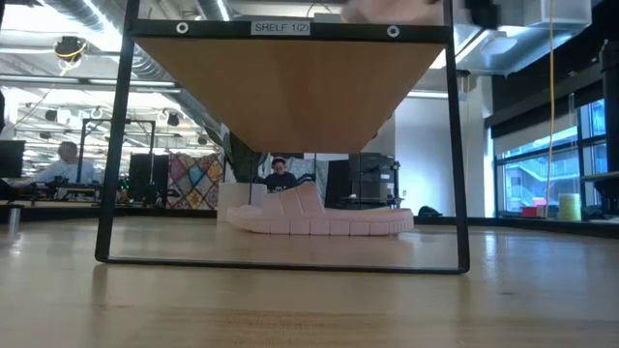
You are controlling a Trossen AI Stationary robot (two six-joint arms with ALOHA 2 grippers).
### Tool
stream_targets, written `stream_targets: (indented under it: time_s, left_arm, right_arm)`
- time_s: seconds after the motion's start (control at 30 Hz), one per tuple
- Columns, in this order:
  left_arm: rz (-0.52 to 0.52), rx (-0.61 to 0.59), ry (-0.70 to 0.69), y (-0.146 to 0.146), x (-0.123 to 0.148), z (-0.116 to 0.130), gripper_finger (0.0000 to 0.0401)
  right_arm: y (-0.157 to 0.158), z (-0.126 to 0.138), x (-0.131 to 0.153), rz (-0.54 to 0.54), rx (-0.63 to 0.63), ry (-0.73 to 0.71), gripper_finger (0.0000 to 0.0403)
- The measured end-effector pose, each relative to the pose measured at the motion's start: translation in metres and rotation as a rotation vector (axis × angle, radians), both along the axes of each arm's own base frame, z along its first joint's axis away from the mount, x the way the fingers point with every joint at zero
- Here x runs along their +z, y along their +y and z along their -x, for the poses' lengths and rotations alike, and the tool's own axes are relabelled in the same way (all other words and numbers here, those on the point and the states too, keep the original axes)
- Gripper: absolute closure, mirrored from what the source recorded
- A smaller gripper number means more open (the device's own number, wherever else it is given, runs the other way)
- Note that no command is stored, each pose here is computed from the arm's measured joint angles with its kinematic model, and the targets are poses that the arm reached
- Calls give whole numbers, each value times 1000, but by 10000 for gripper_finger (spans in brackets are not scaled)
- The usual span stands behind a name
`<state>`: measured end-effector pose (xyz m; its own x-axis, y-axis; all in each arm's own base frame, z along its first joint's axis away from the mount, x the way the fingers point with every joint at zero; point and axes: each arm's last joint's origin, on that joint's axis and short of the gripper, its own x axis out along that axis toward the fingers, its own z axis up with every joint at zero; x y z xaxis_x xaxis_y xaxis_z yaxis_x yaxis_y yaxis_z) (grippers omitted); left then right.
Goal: Pick and place slides into the shelf
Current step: Put the pink slide under the shelf
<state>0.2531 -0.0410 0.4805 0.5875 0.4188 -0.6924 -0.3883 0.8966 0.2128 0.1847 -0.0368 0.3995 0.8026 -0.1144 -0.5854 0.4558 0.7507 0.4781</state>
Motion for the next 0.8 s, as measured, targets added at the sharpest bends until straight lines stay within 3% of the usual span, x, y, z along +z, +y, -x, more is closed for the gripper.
stream_targets:
  time_s: [0.2,0.3,0.5,0.63,0.8]
  left_arm:
    - [54,-94,40,-1,-3,1,156]
    - [121,-206,-27,1,-1,0,156]
    - [272,-512,-242,9,-17,-11,156]
    - [332,-544,-323,22,-43,-7,156]
    - [365,-581,-457,31,-65,17,156]
  right_arm:
    - [11,46,11,-155,17,316,330]
    - [15,55,6,-243,58,405,330]
    - [19,48,-18,-377,214,476,330]
    - [21,40,-48,-477,314,529,330]
    - [23,31,-94,-608,437,551,330]
